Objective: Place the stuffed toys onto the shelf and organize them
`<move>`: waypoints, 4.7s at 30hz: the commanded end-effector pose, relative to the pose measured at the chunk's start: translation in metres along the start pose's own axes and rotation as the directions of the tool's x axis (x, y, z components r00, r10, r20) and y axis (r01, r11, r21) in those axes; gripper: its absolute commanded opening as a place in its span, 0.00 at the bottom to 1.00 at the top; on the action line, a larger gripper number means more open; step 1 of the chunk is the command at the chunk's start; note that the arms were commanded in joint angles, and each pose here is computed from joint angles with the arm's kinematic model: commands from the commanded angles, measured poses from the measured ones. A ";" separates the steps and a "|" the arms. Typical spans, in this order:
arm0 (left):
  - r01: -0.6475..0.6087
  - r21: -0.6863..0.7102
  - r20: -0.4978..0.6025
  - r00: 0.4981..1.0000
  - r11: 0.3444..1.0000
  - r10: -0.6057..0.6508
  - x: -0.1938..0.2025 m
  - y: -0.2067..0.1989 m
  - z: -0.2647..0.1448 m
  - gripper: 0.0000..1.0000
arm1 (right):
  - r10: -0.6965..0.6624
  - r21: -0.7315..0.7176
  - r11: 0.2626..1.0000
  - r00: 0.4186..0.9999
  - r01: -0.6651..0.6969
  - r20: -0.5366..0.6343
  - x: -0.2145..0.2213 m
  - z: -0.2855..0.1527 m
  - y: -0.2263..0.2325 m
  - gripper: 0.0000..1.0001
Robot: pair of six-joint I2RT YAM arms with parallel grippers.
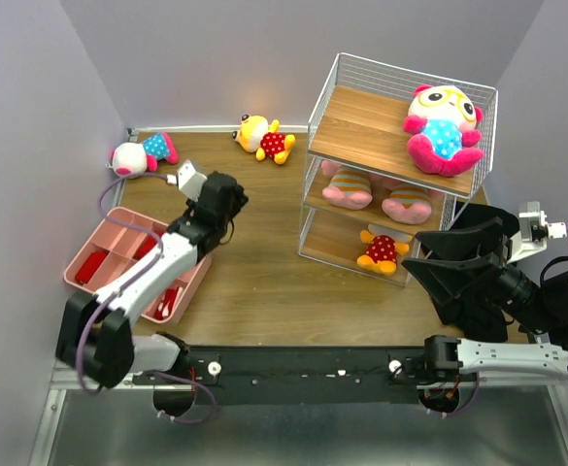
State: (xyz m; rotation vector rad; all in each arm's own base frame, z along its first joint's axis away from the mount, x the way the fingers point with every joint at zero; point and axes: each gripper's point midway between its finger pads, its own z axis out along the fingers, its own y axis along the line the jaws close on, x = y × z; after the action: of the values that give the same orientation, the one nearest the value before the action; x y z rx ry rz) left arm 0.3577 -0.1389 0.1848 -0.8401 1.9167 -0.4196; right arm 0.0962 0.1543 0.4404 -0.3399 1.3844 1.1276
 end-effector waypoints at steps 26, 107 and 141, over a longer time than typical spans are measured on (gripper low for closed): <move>-0.135 0.203 -0.052 0.988 0.970 0.148 0.053 -0.102 0.262 0.67 | -0.063 0.027 0.998 0.998 0.062 0.030 0.015 -0.007 -0.018 0.90; 0.062 -0.202 -0.431 0.891 0.977 -0.145 0.145 0.084 -0.161 0.65 | -0.006 0.022 1.000 1.000 0.006 -0.021 0.008 -0.011 -0.011 0.90; 0.499 -0.285 -0.504 0.648 0.818 -0.571 0.217 0.047 -0.151 0.70 | -0.003 0.036 0.999 0.999 0.004 -0.049 0.020 -0.011 -0.015 0.90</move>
State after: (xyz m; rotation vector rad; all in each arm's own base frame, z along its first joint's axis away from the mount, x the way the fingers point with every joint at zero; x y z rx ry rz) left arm 0.1252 -0.2460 0.0743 -1.1009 2.4178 -0.8158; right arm 0.0993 0.1442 0.4191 -0.3301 1.4275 1.0911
